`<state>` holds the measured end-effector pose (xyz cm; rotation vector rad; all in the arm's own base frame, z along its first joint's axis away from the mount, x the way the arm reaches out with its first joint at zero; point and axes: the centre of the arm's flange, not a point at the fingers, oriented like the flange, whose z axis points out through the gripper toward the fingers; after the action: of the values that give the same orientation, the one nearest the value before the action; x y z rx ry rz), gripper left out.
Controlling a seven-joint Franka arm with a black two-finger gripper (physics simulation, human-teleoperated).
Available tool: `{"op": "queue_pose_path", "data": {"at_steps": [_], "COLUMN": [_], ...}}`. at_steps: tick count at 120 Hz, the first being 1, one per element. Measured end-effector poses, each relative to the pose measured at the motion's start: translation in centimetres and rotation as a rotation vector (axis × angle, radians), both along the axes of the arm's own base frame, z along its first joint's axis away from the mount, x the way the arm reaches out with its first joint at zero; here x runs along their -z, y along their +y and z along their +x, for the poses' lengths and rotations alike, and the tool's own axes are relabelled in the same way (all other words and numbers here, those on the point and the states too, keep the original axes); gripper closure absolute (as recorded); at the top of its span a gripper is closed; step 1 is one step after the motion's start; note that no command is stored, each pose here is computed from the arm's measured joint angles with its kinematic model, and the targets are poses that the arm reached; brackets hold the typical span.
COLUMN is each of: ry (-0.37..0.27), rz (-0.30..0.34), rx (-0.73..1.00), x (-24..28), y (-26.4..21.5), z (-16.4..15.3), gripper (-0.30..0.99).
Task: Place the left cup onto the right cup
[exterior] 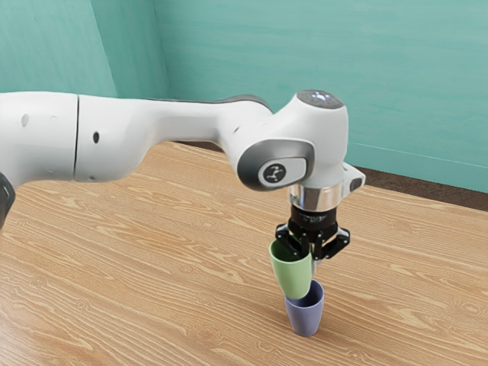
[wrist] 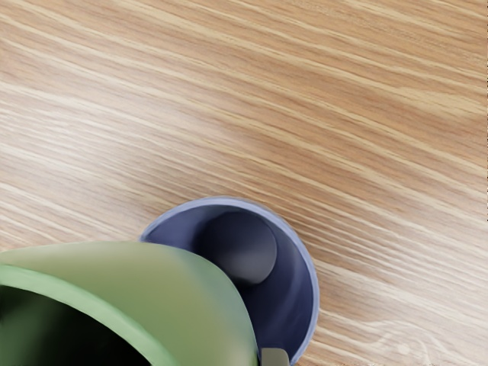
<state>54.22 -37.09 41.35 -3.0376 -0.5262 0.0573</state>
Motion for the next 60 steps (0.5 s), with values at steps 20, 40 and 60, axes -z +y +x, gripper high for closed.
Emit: {"op": "queue_pose_path", "data": {"at_steps": [20, 40, 60], "ry": [0.003, -0.002, -0.005], "rz": [0.000, 0.000, 0.001], "rx": [-0.003, -0.007, -0.004], "x": [0.21, 0.13, -0.11], "y": [-0.21, -0.22, -0.69], "z": [0.03, 0.53, 0.52], "gripper": [0.78, 0.78, 0.78]}}
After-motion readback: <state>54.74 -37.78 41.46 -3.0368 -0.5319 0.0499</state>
